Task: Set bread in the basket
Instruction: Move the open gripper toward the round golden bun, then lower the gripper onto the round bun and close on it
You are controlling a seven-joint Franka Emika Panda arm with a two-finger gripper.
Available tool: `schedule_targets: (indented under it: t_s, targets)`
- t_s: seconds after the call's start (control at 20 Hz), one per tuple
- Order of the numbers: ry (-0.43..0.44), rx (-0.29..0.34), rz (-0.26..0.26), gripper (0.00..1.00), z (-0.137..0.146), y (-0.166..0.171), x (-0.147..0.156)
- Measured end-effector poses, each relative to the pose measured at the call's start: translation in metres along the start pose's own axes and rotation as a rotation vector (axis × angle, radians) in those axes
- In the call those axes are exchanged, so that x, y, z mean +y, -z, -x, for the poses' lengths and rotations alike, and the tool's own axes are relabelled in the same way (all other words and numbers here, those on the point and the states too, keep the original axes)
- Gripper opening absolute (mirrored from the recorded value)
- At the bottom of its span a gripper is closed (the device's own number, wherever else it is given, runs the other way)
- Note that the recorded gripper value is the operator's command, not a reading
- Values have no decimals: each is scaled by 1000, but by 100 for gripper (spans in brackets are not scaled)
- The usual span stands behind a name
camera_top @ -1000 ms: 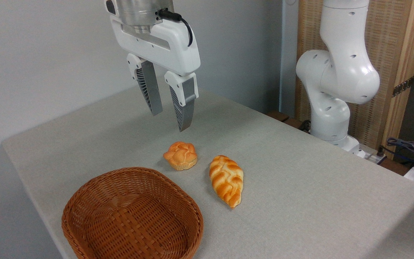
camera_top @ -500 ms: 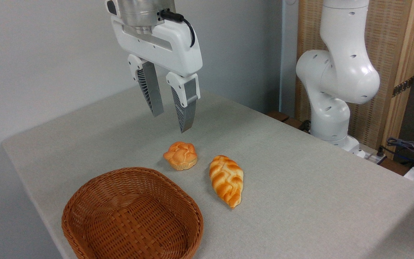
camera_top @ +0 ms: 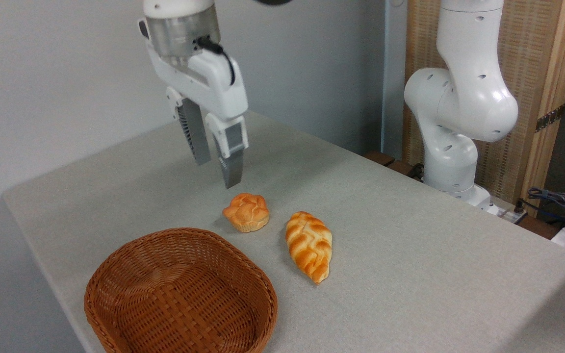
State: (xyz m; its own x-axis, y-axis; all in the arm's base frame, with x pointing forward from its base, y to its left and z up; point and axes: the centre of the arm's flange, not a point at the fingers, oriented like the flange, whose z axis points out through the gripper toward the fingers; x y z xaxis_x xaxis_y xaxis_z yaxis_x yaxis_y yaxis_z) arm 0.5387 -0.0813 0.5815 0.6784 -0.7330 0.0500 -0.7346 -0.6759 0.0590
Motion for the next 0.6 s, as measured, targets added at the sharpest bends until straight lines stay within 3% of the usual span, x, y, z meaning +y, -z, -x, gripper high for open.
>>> schedule_targets:
  t_s: [0.35, 0.6]
  targets:
    - [-182, 41, -31, 100, -7, -74, 108]
    - [-286, -43, -98, 100, -2, -132, 128]
